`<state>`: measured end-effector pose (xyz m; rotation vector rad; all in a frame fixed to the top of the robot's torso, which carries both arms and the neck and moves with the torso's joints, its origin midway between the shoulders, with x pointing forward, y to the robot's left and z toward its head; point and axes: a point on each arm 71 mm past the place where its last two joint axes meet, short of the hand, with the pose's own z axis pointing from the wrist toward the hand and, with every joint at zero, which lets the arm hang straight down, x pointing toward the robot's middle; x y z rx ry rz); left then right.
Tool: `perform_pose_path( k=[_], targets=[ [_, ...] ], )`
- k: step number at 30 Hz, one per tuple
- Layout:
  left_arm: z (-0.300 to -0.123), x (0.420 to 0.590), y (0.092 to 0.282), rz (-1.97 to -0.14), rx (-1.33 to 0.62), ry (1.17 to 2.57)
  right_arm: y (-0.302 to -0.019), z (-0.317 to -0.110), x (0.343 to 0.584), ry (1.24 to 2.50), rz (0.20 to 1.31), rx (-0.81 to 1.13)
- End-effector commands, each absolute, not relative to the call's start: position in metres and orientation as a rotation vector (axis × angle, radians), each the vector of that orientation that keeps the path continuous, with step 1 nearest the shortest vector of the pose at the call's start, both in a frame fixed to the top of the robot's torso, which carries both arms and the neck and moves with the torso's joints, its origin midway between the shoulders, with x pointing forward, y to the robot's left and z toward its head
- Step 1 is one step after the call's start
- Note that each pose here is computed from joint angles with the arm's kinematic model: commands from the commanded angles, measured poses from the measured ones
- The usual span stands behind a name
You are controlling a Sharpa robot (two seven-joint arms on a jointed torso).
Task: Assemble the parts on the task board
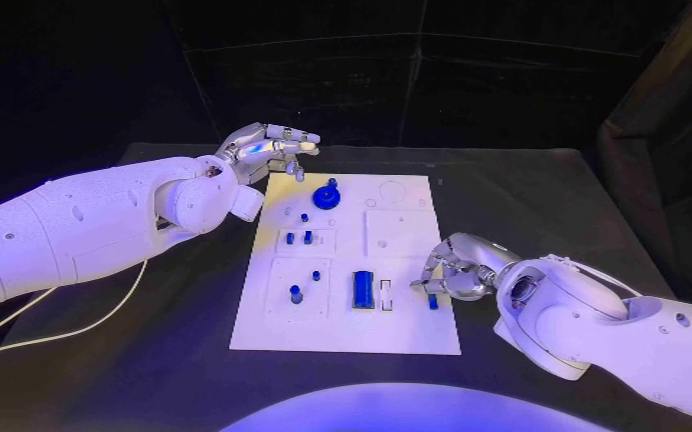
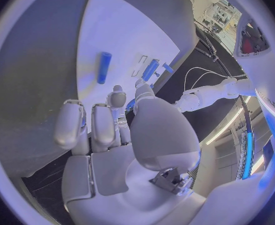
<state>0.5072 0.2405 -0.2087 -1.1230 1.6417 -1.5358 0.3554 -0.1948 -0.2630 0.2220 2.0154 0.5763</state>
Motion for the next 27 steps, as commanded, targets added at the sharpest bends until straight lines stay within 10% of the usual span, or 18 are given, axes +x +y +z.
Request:
perform_pose_path(
  k=[1,27],
  targets=[
    [-0.208,0.507,0.239,-1.551,-1.112,1.644,-0.206,-0.263,0.353,2.04,0.614,0.209],
    [-0.209,0.506,0.24,-1.553,-1.113,1.65,-0.2,-0.279,0.366,2.089,0.375,0.02]
  ],
)
